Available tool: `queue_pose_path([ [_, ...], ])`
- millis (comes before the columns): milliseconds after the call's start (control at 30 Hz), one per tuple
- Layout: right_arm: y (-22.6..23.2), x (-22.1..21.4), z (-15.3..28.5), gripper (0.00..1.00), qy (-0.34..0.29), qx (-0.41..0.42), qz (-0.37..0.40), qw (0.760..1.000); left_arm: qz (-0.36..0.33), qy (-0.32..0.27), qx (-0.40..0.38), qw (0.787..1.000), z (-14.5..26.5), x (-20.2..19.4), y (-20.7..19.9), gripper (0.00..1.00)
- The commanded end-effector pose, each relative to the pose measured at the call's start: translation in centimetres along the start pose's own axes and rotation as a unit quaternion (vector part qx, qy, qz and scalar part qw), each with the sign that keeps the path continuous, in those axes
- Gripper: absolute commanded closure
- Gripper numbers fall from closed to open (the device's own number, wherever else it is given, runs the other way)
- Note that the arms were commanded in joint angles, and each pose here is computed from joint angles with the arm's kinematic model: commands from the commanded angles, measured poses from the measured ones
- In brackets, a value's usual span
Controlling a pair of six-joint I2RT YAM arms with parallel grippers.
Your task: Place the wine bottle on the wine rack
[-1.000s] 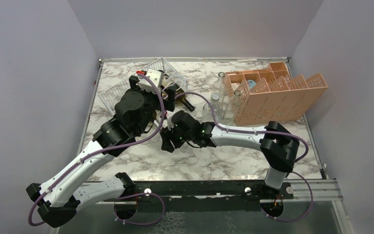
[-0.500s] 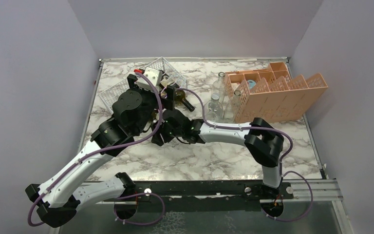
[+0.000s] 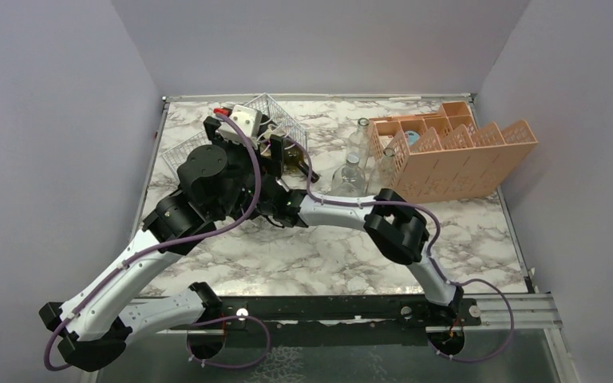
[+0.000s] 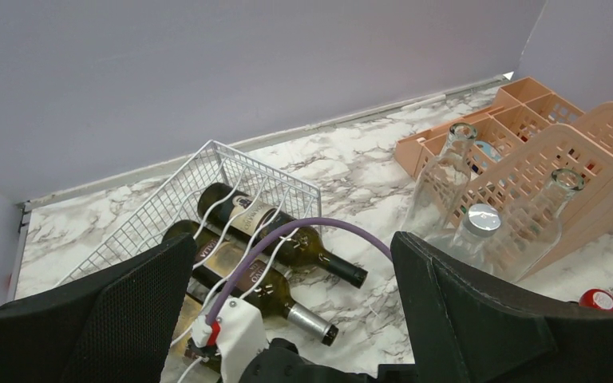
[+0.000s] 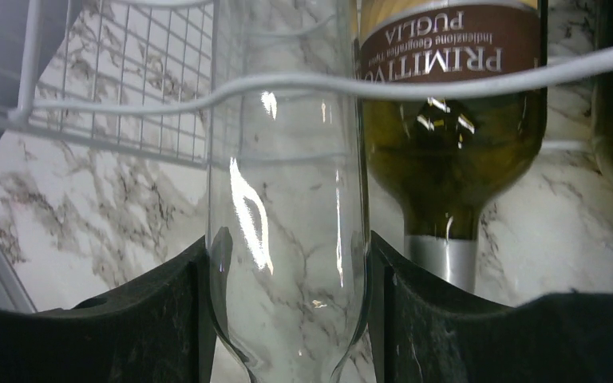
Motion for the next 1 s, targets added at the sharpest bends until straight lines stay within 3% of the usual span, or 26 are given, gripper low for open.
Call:
queue_pose_path([
  [0,1.2,5.2,-1.7,0.83,-0.095,-0.011,-0.023,0.995,0.002,-0.008,0.002,1.0,0.4,1.6,0.2,0.01],
  [567,1.4,5.2,-8.0,0.69,-0.102,-0.021,-0.035,0.994,-0.008,0.015,0.007,1.0,0.2,0.4,0.2,0.01],
  [967,1.4,5.0,-8.9,0.35,-0.104,-0.025,-0.055,0.993,-0.012,0.017,0.014,1.0,0.5,0.4,0.6,0.01],
])
Point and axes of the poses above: each gripper's point midway between its finger pads, its own z axis back along the fingers, its own y axis along the line the jaws close on, x = y × z, the point moved 4 cm from there along z, back along the fingers, and after that the axes turned 3 degrees about z, right-handed, at the moved point
